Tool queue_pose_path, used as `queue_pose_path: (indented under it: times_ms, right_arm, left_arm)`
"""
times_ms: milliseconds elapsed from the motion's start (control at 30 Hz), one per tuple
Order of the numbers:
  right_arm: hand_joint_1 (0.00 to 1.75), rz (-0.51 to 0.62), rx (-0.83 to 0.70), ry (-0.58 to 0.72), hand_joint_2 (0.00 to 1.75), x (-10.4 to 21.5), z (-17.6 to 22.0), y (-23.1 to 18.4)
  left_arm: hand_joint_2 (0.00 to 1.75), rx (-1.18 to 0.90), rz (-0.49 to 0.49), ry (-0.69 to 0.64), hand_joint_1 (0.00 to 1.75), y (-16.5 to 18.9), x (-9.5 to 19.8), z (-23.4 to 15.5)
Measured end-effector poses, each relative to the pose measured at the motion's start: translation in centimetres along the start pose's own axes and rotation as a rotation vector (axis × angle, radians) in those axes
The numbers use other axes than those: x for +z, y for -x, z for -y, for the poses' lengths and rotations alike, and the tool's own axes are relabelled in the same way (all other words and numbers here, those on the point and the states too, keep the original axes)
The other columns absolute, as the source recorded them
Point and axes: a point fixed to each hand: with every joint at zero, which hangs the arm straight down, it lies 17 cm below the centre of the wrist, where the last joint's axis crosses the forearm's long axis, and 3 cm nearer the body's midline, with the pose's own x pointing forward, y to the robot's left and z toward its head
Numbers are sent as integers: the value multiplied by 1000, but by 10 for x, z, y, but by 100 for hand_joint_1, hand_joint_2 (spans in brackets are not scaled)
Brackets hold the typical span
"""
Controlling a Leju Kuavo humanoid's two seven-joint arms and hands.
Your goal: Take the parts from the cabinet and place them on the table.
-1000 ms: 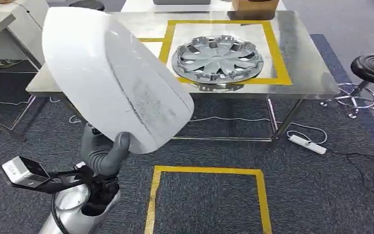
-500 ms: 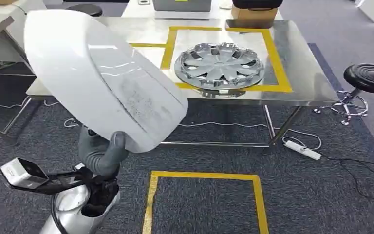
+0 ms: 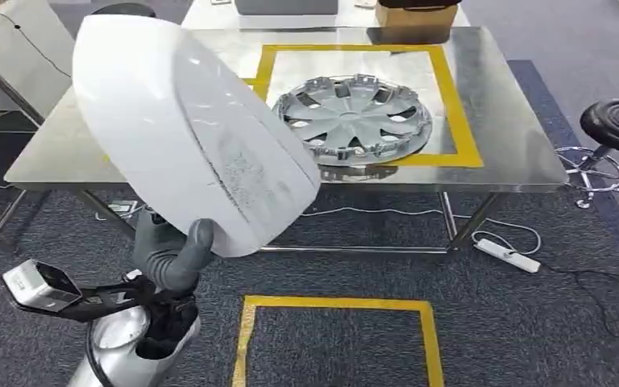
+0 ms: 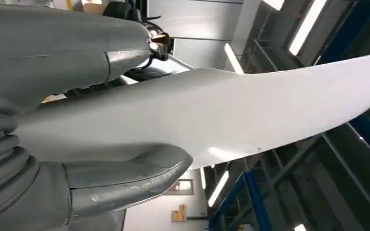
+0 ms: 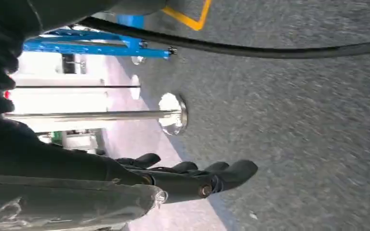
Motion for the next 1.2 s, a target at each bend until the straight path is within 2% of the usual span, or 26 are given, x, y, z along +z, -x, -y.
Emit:
queue_pose_path:
  times_ms: [500,833,1200]
  right_arm:
    - [0,0,3,-1,175,0,-1,1]
    - [0,8,15,1,175,0,0,-1]
    - [0,8,8,-4,175,0,-1,0]
  left_arm:
    - [175,-4,-5,-34,175,1,0,-6]
    - [175,-34,-5,23,175,2,2,5]
    - [175,-39,-15,0,175,4,3,0]
